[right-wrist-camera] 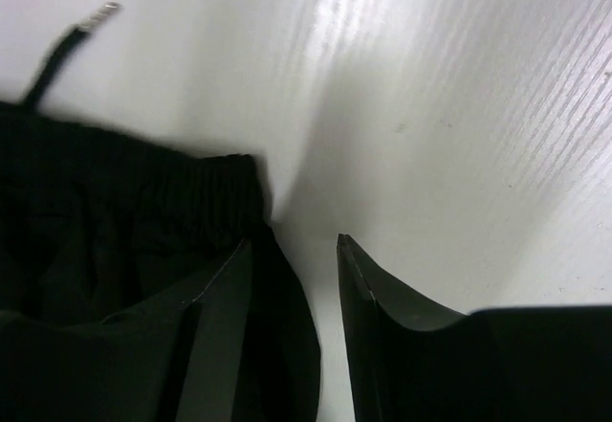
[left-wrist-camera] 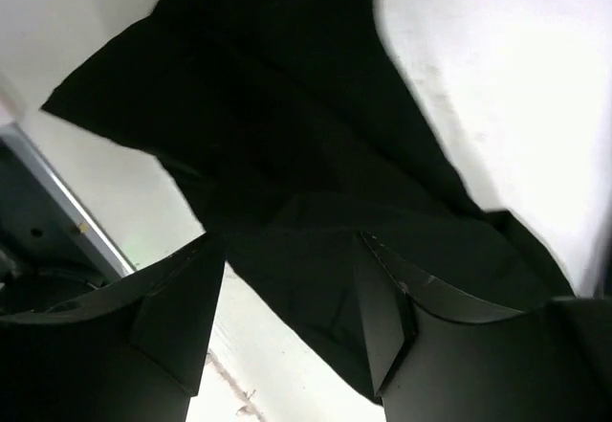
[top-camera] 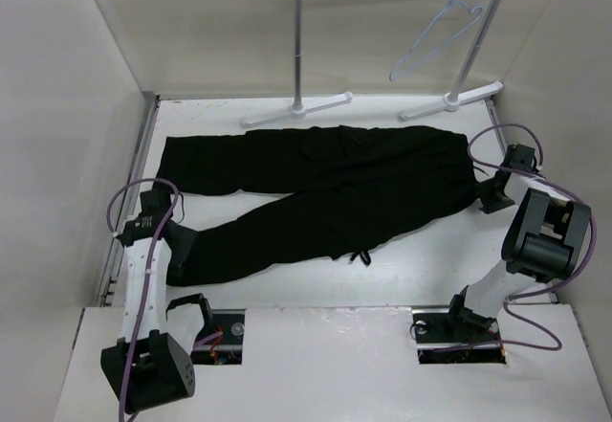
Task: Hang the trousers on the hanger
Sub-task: Flatten out the trousers at the center of the board, then fold the trousers at the center of the board.
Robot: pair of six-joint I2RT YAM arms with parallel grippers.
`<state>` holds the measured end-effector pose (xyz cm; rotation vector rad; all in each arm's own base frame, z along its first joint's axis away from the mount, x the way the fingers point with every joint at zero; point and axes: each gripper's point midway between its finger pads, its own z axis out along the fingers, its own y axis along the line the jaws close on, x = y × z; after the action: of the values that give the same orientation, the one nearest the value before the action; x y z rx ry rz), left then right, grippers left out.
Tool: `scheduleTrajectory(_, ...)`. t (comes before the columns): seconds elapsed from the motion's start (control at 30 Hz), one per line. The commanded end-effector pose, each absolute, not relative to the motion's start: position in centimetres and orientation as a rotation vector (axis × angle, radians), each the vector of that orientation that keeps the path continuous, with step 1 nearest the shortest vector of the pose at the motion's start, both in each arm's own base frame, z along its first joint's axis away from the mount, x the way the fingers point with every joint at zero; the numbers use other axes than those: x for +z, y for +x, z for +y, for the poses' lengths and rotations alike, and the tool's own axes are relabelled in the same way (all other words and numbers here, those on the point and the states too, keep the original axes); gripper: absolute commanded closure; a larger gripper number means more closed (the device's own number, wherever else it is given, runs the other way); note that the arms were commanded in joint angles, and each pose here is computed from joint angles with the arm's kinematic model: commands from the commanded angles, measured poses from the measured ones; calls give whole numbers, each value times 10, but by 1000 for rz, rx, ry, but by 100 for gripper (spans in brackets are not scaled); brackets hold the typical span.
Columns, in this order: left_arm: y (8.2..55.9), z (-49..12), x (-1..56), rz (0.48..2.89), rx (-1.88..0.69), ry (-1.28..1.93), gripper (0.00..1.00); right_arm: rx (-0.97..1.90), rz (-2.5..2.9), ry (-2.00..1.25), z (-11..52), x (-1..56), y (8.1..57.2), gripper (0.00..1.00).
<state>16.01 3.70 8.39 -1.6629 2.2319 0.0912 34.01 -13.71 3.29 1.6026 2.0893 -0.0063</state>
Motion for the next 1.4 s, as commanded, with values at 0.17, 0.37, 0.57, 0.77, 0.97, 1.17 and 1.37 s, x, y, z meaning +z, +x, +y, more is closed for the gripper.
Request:
scheduleTrajectory(0.17,125,27,39,2247,146,-1909,43,-14,2096,1614,-145,46,363,74)
scheduleTrajectory(0.37,179,56,26,2080,96,-1934,65,25,2073,1624,-141,49,358,99)
scheduleTrajectory(0.57,274,104,62,1897,9,-1876,87,37,1985,1630,-138,62,336,100)
scheduleTrajectory(0.77,315,129,103,1856,44,-1786,85,-24,1888,1659,-146,75,299,100)
scheduleTrajectory(0.97,311,139,106,1844,36,-1808,77,-36,1804,1673,-155,91,293,100)
scheduleTrajectory(1.17,283,117,145,1890,50,-1654,52,50,1808,1550,-127,120,312,98)
scheduleTrajectory(1.37,206,113,100,1923,131,-1798,47,250,1920,1298,-40,138,333,90)
